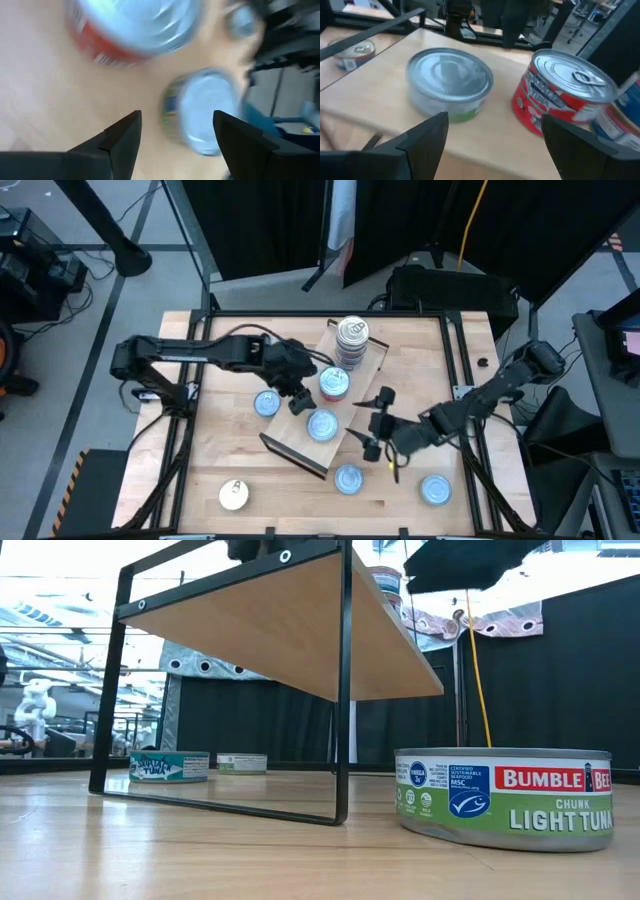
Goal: Stack canned seafood by type on shelf
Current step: Put the green tuna can on the shelf
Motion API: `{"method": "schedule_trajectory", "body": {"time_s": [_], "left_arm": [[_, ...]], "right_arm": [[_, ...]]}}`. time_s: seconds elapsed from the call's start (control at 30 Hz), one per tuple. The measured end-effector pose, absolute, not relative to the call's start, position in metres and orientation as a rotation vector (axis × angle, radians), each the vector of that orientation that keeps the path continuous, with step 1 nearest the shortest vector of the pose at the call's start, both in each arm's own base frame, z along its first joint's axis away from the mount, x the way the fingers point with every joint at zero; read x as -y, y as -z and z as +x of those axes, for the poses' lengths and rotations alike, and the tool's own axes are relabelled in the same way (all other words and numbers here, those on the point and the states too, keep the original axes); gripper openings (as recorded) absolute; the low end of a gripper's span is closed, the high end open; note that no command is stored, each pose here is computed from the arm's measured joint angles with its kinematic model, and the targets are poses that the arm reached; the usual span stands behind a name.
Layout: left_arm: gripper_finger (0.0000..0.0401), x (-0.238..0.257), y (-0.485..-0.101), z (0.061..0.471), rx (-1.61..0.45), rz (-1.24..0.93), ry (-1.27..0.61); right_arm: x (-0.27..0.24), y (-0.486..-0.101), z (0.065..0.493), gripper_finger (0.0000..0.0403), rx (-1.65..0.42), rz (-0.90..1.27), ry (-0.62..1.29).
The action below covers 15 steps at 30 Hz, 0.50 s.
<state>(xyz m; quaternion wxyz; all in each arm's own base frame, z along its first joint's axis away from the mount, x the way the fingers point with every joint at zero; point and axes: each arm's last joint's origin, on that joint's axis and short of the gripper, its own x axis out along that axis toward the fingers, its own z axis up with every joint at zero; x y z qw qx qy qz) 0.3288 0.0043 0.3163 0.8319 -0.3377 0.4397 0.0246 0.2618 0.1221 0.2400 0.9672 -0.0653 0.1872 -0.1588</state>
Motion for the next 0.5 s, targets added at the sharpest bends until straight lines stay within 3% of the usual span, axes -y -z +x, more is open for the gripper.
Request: {"method": "schedule_trajectory", "body": {"time_s": [0.3,0.5], "left_arm": [[0.0249,0.036,-0.377,0.284,-0.681,-0.445,-0.069],[0.0249,0.048,-0.373,0.266,-0.711,-0.234,-0.306]], "right_arm": [[-0.086,-0.235,0.281,0.0309,-0.281,0.067,0.223],[-0.082,-0.230,0.285,0.0243,-0.285,0.180,0.223]]}}
